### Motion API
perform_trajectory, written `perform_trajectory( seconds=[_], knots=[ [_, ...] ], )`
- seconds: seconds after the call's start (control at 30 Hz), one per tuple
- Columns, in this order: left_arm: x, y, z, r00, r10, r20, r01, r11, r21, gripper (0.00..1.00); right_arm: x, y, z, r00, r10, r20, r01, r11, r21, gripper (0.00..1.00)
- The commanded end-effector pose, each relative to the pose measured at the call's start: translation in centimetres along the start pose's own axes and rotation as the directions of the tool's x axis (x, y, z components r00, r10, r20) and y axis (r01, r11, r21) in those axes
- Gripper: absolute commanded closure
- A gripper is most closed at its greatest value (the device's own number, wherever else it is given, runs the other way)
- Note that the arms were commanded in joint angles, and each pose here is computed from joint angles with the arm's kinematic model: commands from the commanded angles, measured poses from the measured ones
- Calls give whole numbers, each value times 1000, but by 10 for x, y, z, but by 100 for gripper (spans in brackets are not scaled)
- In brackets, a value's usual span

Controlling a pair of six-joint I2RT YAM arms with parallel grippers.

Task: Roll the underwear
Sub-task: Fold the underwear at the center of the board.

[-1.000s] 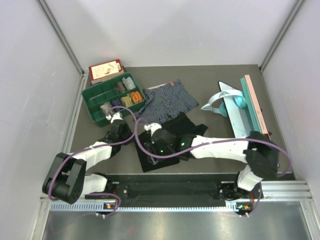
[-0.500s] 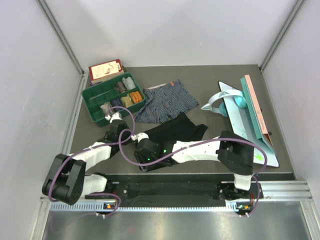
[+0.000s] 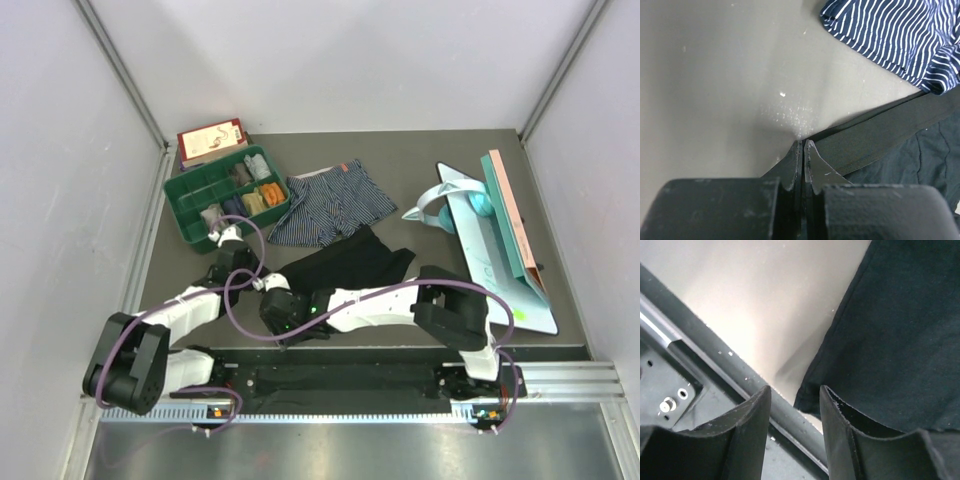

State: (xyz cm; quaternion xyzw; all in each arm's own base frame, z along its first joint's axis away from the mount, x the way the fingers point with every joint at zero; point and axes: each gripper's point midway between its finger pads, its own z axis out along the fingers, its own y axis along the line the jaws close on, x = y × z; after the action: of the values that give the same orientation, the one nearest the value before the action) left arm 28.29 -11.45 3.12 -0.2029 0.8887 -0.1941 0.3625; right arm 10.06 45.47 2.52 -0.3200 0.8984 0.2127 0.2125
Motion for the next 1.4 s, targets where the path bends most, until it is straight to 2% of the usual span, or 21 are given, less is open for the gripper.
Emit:
perform_trajectory(
  seconds=[0.0, 0.17, 0.23, 0.33, 0.37, 0.4, 0.57, 0.63, 0.83, 1.07, 1.17, 1.37],
  knots=[
    [-8, -10, -4, 999, -3, 33, 1, 999, 50, 100, 8, -2, 4, 1000, -20, -20, 22, 998, 67, 57],
    [-8, -11, -6, 999, -3, 37, 1, 998, 57, 100, 23, -14, 9, 998, -16, -68, 24, 993, 118, 63],
    [-7, -10, -6, 999, -1, 35, -1, 998, 57, 100, 30, -16, 11, 996, -17, -87, 28, 992, 124, 70],
    [-7, -10, -6, 999, -3, 38, 1, 998, 60, 100, 39, -17, 15, 994, -23, -111, 36, 993, 115, 86],
    [-7, -9, -6, 999, -2, 39, -1, 998, 59, 100, 37, -13, 16, 994, -24, -106, 35, 995, 97, 96],
    [-7, -8, -5, 999, -2, 41, 0, 999, 55, 100, 37, -10, 16, 994, -39, -106, 48, 996, 79, 100],
    [-8, 1, -8, 999, 1, 52, -1, 1000, 7, 100, 26, 19, 9, 995, -65, -79, 59, 996, -72, 100],
    [-13, 6, -15, 997, 3, 77, -1, 1000, -22, 100, 20, 40, 0, 996, -64, -61, 52, 983, -176, 100],
    [-30, 11, -43, 987, 22, 157, -14, 999, -50, 100, 8, 78, -24, 998, -59, -24, 48, 943, -328, 100],
    [-24, 14, -58, 989, 60, 139, -54, 998, -46, 100, -3, 78, -48, 999, -20, 26, 28, 939, -343, 100],
    [-24, 14, -62, 988, 61, 140, -55, 997, -47, 100, -1, 67, -48, 1000, -7, 24, 14, 950, -313, 100],
    [-30, -12, -68, 993, 27, 117, -33, 998, 48, 100, -12, 28, -64, 997, 56, 61, -39, 966, -255, 100]
  ],
)
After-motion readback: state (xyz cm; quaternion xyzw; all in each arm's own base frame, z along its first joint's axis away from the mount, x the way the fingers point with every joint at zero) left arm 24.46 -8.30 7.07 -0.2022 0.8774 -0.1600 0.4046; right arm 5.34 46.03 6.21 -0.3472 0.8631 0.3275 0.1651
